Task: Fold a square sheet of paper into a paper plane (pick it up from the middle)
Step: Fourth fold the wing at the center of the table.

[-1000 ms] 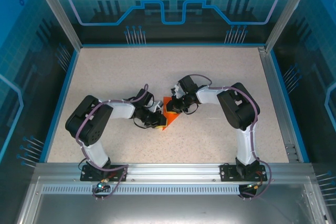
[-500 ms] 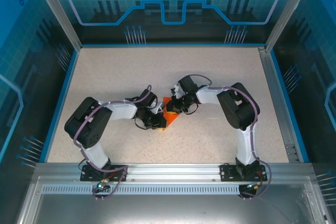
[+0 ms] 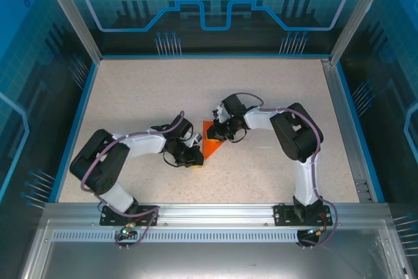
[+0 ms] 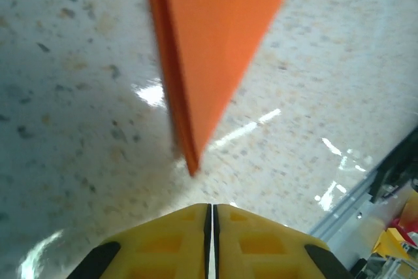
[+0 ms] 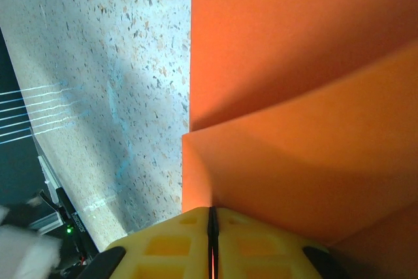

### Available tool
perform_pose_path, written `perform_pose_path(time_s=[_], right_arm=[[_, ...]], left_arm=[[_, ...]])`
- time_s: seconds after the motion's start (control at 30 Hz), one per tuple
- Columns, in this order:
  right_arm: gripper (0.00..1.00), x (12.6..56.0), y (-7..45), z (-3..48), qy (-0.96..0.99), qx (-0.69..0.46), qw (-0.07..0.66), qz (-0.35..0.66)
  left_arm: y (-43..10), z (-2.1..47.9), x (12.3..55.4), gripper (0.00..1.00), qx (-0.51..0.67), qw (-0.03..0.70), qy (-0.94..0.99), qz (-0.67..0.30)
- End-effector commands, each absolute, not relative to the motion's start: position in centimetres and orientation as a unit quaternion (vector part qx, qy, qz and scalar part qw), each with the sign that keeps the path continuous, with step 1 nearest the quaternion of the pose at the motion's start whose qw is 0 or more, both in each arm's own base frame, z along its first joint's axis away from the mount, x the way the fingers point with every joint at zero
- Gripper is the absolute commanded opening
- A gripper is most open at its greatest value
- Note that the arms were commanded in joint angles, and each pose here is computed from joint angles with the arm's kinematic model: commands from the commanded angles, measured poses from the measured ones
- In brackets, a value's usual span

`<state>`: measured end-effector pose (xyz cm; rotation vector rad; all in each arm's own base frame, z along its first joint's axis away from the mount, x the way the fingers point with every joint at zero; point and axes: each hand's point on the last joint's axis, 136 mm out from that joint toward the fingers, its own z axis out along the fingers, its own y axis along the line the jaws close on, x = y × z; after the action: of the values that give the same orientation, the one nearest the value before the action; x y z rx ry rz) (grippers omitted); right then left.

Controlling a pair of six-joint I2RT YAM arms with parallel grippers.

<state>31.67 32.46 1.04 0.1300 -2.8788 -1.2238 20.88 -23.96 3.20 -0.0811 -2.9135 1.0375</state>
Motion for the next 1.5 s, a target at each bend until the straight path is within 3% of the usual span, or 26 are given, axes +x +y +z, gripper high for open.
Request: perform_pose_path(time_s=[0.0,0.13,0.53,0.97,1.2,1.47], right_arm=[[0.10,29.2,29.0,-4.7,-0.950,0.002,0.056,-0.307],[0.11,29.2,29.1,-4.7,-0.950,0.001,0.055,-0.308],[0.11,29.2,29.1,-4.5,-0.950,0.000,0.054,-0.308],[0.10,30.1,29.5,-3.1,-0.947,0.007,0.037,-0.319],[0.10,32.2,30.2,1.6,-0.939,0.033,-0.011,-0.342],[0.08,29.7,32.4,3.1,-0.925,0.091,0.001,-0.369]], left_arm=[[-23.9,6.1,22.9,0.13,-0.007,-0.039,-0.938,0.345],[-23.8,7.0,25.6,0.13,0.018,-0.090,-0.937,0.336],[-26.0,4.5,28.5,0.18,0.053,-0.092,-0.923,0.369],[-21.5,-3.9,24.0,0.04,0.098,-0.002,-0.965,0.242],[-20.2,-4.9,22.4,0.03,0.099,0.008,-0.970,0.222],[-20.7,-4.5,23.1,0.03,0.098,0.001,-0.968,0.232]])
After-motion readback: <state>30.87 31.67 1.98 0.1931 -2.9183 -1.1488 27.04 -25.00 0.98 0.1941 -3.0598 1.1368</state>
